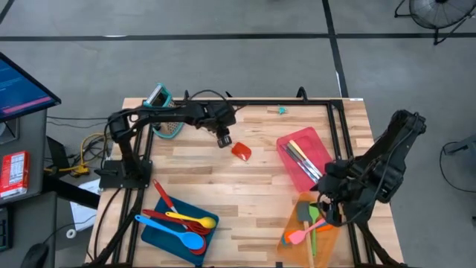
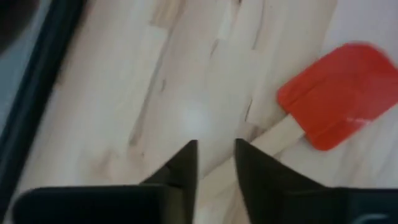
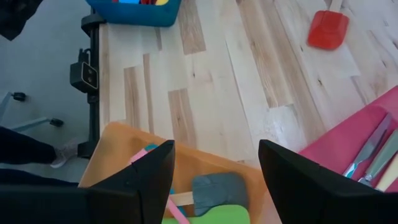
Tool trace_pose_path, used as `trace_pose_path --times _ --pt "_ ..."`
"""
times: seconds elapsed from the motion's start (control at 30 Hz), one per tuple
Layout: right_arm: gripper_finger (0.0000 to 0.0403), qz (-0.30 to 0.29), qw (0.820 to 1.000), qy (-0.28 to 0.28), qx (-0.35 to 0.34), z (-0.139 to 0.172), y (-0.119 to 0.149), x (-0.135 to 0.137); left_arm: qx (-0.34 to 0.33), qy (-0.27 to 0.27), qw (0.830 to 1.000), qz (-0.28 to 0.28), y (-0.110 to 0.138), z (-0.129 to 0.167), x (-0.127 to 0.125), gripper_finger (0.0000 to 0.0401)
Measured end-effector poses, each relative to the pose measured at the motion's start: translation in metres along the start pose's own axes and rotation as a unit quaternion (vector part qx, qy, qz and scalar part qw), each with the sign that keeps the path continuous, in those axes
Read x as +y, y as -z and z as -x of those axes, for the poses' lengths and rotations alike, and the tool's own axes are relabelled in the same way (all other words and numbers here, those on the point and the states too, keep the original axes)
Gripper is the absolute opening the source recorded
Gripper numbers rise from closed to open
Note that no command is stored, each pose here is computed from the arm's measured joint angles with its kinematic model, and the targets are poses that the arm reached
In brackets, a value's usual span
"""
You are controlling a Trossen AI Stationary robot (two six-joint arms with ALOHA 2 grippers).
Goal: Pick & Place Kitchen Items
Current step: Put the red spatula into the orange bin
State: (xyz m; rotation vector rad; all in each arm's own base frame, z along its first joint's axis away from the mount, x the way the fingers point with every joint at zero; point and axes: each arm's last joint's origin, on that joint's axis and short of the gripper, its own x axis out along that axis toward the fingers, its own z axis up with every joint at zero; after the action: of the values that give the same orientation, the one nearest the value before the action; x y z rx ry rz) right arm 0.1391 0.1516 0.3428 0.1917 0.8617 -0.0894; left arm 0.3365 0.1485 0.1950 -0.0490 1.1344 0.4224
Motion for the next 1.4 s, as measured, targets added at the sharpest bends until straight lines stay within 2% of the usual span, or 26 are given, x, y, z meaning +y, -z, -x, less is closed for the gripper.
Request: trace_pose_path --times 0.1,0.17,0.4,0.5,0.6,0.73,0.83,0.97,1.13,1.23,1.3,1.4 --pt "0.0227 -0.002 1.0 0.007 0.0 -0.003 0.001 0.002 0.019 0.001 1.0 0.006 0.003 -0.013 -0.003 0.0029" --pt "0.0227 -0.011 1.0 0.011 -0.003 -0.004 0.0 0.003 0.032 0.002 0.999 0.011 0.005 -0.022 -0.004 0.0009" --pt "0.0227 -0.046 0.999 0.011 -0.005 -0.005 -0.001 0.003 0.081 0.007 0.996 0.034 0.016 -0.058 -0.013 0.0002" --pt "0.0227 -0.059 0.998 0.008 -0.007 -0.005 -0.001 0.003 0.09 0.019 0.994 0.066 0.016 -0.06 -0.023 0.0002" --pt "0.0227 -0.065 0.998 0.006 -0.007 -0.005 -0.001 0.004 0.093 0.027 0.99 0.106 0.016 -0.053 -0.04 0.0002" --pt "0.0227 -0.062 0.998 0.007 -0.007 -0.005 -0.001 0.004 0.097 0.087 0.982 0.138 0.016 -0.034 -0.079 0.0001" --pt "0.0227 -0.056 0.998 0.014 -0.016 -0.005 -0.002 0.003 0.089 0.119 0.981 0.124 0.015 -0.025 -0.107 0.0001" --pt "0.0227 -0.051 0.998 0.024 -0.036 -0.005 -0.003 0.003 0.074 0.101 0.988 0.094 0.018 -0.021 -0.132 0.0001" --pt "0.0227 -0.059 0.997 0.019 -0.046 -0.005 -0.004 0.004 0.039 0.097 0.989 0.109 0.012 -0.011 -0.135 0.0001" --pt "0.0227 -0.061 0.997 0.019 -0.046 -0.005 -0.004 0.004 -0.005 0.115 0.987 0.11 0.003 0.01 -0.13 0.0006" --pt "0.0227 -0.061 0.997 0.018 -0.046 -0.005 -0.004 0.004 -0.056 0.134 0.987 0.071 -0.005 0.033 -0.126 0.0017" --pt "0.0227 -0.056 0.997 0.019 -0.046 -0.005 -0.004 0.004 -0.143 0.138 0.98 -0.016 -0.015 0.07 -0.116 0.0045"
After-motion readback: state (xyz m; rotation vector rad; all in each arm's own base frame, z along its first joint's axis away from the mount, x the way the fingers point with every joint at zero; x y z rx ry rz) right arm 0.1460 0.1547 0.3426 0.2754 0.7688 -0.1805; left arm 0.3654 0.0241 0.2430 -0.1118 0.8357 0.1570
